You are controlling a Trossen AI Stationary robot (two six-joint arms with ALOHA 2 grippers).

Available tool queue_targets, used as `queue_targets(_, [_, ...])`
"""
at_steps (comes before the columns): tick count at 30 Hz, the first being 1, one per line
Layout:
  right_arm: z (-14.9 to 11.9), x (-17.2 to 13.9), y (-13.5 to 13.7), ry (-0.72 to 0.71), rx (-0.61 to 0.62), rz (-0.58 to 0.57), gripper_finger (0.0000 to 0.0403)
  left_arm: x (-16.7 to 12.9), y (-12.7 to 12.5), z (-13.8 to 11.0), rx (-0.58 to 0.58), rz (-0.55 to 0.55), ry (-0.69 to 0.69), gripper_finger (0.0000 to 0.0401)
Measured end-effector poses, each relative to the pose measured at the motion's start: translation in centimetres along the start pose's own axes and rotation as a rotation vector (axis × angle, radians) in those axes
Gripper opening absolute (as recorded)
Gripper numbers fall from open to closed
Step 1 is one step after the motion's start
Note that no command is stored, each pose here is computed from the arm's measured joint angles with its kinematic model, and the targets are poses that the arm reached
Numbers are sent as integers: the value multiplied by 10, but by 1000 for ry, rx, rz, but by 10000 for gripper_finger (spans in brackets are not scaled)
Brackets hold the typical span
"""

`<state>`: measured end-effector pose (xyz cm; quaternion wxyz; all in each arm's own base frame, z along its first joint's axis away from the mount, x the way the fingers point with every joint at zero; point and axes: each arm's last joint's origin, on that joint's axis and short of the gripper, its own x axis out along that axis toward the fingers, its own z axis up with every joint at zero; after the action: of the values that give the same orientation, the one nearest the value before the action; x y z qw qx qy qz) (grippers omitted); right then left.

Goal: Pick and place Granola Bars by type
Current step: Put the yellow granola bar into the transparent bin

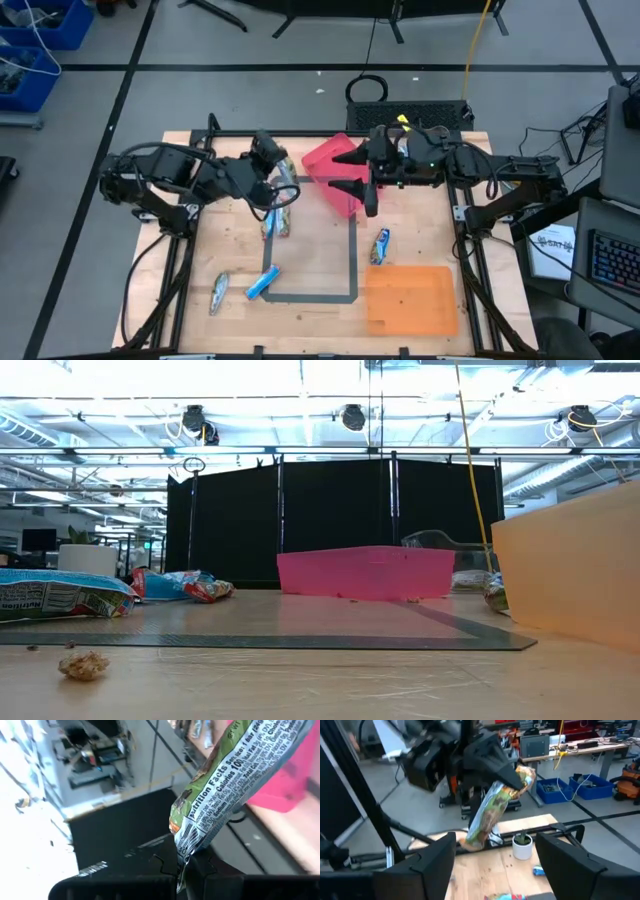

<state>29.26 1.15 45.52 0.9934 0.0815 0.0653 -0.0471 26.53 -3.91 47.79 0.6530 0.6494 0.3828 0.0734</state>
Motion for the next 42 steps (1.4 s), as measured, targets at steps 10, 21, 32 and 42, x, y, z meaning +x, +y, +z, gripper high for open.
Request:
queue_targets(10, [0, 11, -14, -38, 84, -137, 269, 1, 15, 3, 249, 112, -14, 12])
queue_targets(21, [-3, 37, -19, -117, 95, -159, 268, 9, 21, -6, 477, 126, 44, 9])
queue_targets(32, [-4, 50, -17, -147, 98, -56, 267, 22, 28, 10, 545, 193, 17, 9])
queue_targets(42, [-4, 50, -17, -151, 130, -26, 267, 39, 28, 23, 588, 199, 19, 9])
